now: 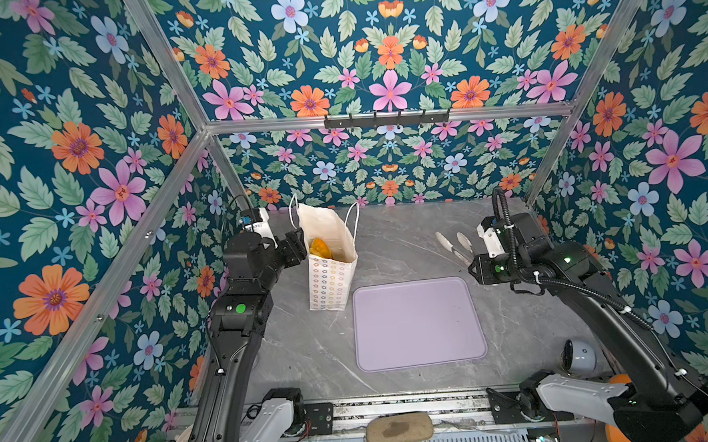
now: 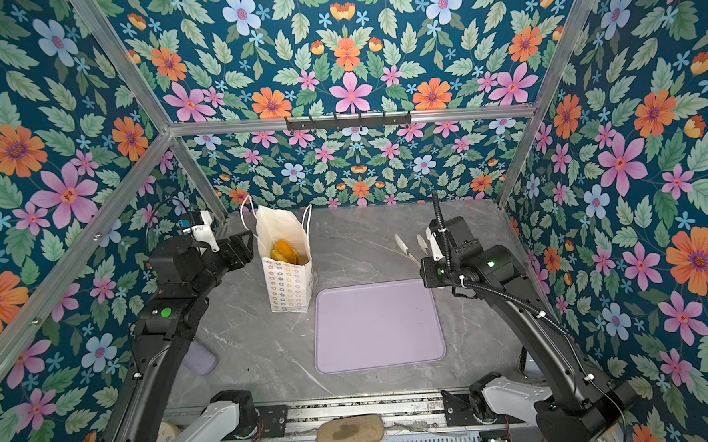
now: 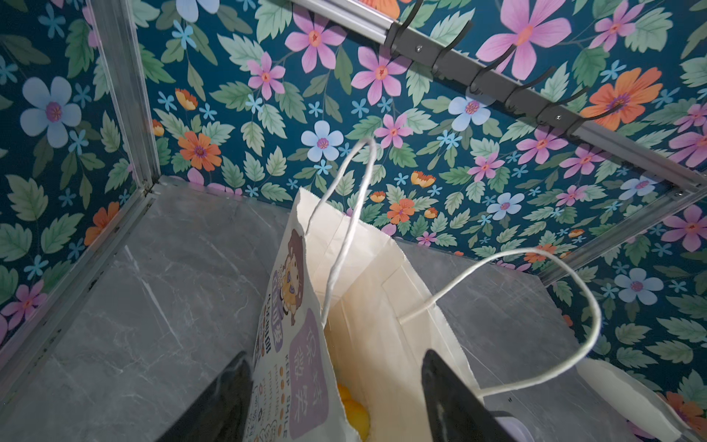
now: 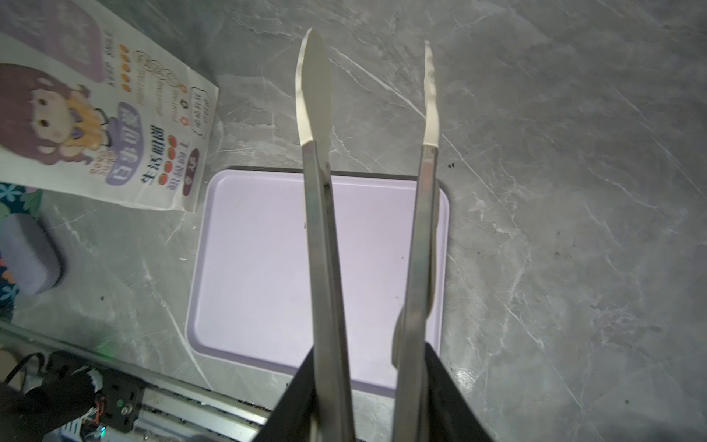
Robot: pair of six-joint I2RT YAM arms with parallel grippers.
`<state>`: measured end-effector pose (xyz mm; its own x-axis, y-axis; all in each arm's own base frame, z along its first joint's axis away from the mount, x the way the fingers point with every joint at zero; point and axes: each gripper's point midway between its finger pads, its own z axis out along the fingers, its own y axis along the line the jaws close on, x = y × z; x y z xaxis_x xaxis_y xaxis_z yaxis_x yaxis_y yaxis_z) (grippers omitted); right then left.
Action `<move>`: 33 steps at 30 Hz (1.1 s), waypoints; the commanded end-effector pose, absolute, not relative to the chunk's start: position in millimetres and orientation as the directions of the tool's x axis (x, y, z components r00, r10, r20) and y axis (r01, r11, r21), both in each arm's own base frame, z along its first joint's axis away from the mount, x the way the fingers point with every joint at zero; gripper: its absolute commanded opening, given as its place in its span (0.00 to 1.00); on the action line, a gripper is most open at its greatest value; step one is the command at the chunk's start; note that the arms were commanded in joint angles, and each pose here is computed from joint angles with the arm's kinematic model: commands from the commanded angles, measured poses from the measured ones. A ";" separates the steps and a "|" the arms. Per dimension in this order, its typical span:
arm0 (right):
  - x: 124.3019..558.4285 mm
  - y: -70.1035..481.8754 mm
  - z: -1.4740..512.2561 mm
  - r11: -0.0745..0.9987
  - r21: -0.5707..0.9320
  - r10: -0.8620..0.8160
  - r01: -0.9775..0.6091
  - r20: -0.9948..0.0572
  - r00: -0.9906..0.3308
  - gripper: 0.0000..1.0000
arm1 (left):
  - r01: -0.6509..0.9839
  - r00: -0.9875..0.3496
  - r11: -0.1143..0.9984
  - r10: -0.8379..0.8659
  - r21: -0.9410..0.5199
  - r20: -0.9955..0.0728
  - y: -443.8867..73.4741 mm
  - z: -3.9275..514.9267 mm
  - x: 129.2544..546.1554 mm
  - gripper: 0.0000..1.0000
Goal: Place the fake bread into the paper bag
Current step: 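Open the left gripper to release the bag handle while the right tongs move away, then lower the tongs to the table beyond the tray and release them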
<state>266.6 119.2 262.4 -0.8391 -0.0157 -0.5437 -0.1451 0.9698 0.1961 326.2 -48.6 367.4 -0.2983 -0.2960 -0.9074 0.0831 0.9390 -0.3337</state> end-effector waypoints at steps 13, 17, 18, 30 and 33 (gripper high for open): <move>337.0 72.4 192.4 0.985 0.174 0.113 0.012 -0.585 -0.803 0.38 | -0.233 -0.052 0.951 -0.220 -0.202 -0.974 21.0 328.0 321.6 0.81; 355.3 65.8 164.8 0.982 0.184 0.141 0.041 -0.570 -0.810 0.38 | -0.248 -0.031 0.943 -0.235 -0.220 -0.971 24.2 313.3 320.1 0.81; 359.6 65.1 157.5 0.982 0.181 0.143 0.046 -0.568 -0.810 0.38 | -0.248 -0.035 0.943 -0.236 -0.221 -0.971 24.0 310.5 320.8 0.81; 382.8 56.1 101.8 0.996 0.081 0.083 0.048 -0.511 -0.855 0.39 | -0.232 -0.069 0.949 -0.234 -0.212 -0.970 19.6 298.1 327.0 0.82; 384.3 45.4 90.5 0.996 0.054 0.083 0.065 -0.484 -0.871 0.40 | -0.217 -0.081 0.951 -0.242 -0.220 -0.967 16.2 294.7 329.4 0.82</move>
